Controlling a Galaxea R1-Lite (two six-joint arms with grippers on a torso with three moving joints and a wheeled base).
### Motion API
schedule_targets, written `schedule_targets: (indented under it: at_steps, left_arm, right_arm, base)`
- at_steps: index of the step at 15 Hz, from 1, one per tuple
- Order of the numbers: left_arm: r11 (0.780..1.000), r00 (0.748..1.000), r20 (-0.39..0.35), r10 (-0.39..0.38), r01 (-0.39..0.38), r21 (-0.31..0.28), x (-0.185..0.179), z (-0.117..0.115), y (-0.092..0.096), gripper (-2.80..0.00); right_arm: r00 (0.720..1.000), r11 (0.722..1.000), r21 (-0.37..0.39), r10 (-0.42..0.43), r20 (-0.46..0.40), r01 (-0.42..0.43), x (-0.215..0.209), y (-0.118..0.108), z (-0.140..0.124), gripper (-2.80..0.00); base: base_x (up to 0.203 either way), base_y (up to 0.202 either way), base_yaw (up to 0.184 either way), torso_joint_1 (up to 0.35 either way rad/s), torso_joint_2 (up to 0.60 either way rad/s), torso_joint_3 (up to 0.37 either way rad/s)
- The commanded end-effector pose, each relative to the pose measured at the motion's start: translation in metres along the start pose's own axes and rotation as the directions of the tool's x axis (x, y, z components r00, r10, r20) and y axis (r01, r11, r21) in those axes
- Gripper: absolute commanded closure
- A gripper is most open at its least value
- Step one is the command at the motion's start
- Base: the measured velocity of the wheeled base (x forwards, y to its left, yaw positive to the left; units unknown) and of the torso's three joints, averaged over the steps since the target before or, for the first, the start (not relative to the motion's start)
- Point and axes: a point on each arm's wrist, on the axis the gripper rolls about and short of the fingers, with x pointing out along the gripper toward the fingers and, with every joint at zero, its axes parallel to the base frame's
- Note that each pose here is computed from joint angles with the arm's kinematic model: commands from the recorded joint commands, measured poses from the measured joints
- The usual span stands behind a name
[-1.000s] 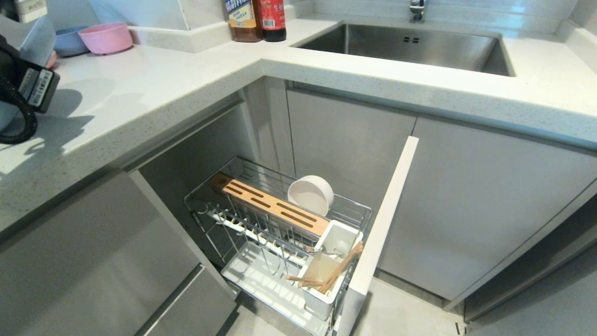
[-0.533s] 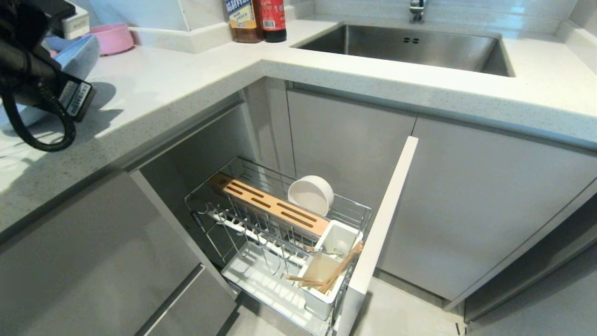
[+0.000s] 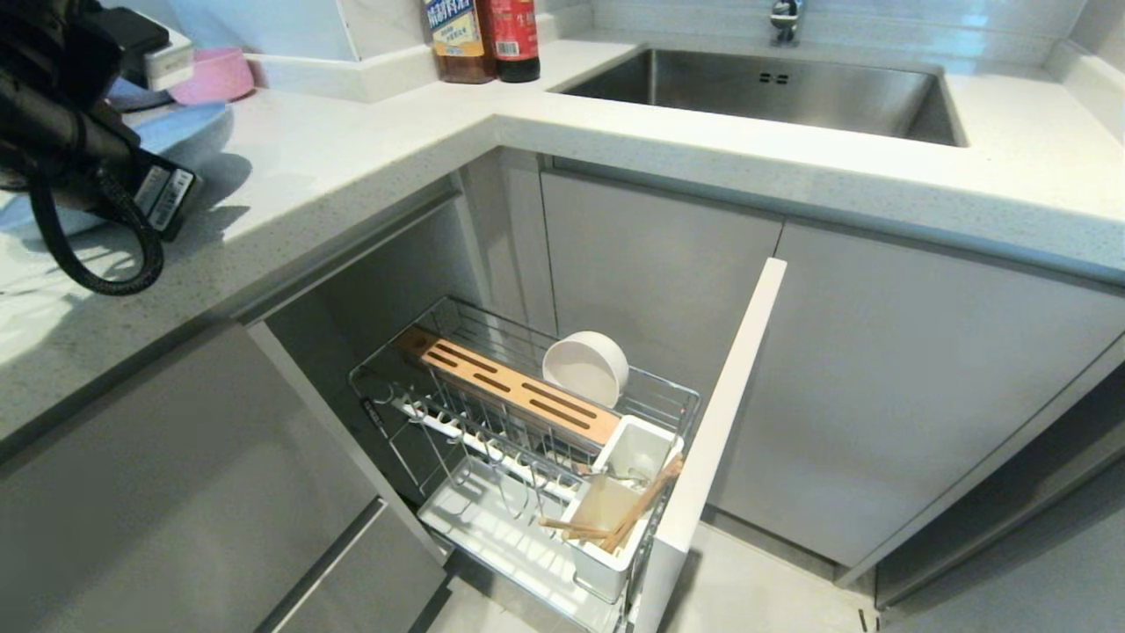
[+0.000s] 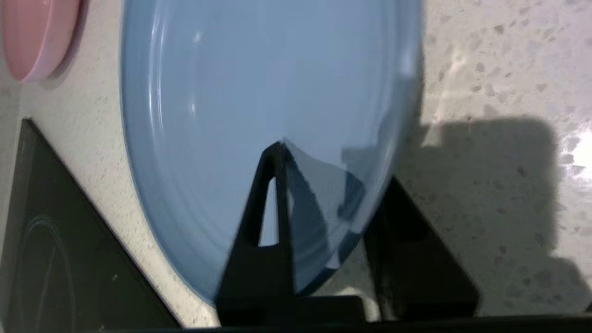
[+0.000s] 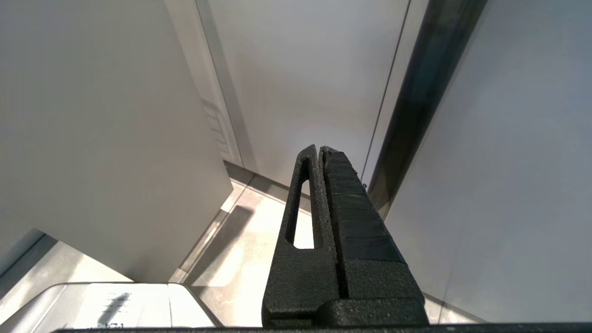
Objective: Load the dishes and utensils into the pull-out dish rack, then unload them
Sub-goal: Take the plate out of the cupboard
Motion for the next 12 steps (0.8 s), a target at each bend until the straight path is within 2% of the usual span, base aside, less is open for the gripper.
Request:
schedule_targets:
  at_steps: [1, 4, 7, 12]
  left_arm:
    - [1.000, 1.000, -0.018, 0.001, -0.001, 0.020, 0.004, 0.000, -0.003, -2.80]
    - [1.000, 1.000, -0.007, -0.008, 0.009, 0.015, 0.001, 0.000, -0.002, -2.80]
    - [0.999, 0.999, 0.037, -0.037, 0.037, 0.001, -0.012, 0.000, 0.000, -2.80]
    - [0.987, 0.981, 0.153, -0.119, 0.134, -0.094, -0.047, -0.003, 0.006, -2.80]
  right_arm:
    - [1.000, 1.000, 0.000, 0.000, -0.003, 0.000, 0.000, 0.000, 0.000, 0.00]
    - [1.000, 1.000, 0.000, 0.000, -0.002, 0.000, 0.000, 0.000, 0.000, 0.00]
    - [1.000, 1.000, 0.000, 0.000, -0.002, 0.000, 0.000, 0.000, 0.000, 0.00]
    - [1.000, 1.000, 0.000, 0.000, -0.002, 0.000, 0.000, 0.000, 0.000, 0.00]
  base:
    - [0.000, 0.000, 0.000, 0.000, 0.00, 0.000]
    - [0.000, 0.000, 0.000, 0.000, 0.00, 0.000]
    - [0.000, 0.000, 0.000, 0.000, 0.00, 0.000]
    - [0.000, 0.000, 0.000, 0.000, 0.00, 0.000]
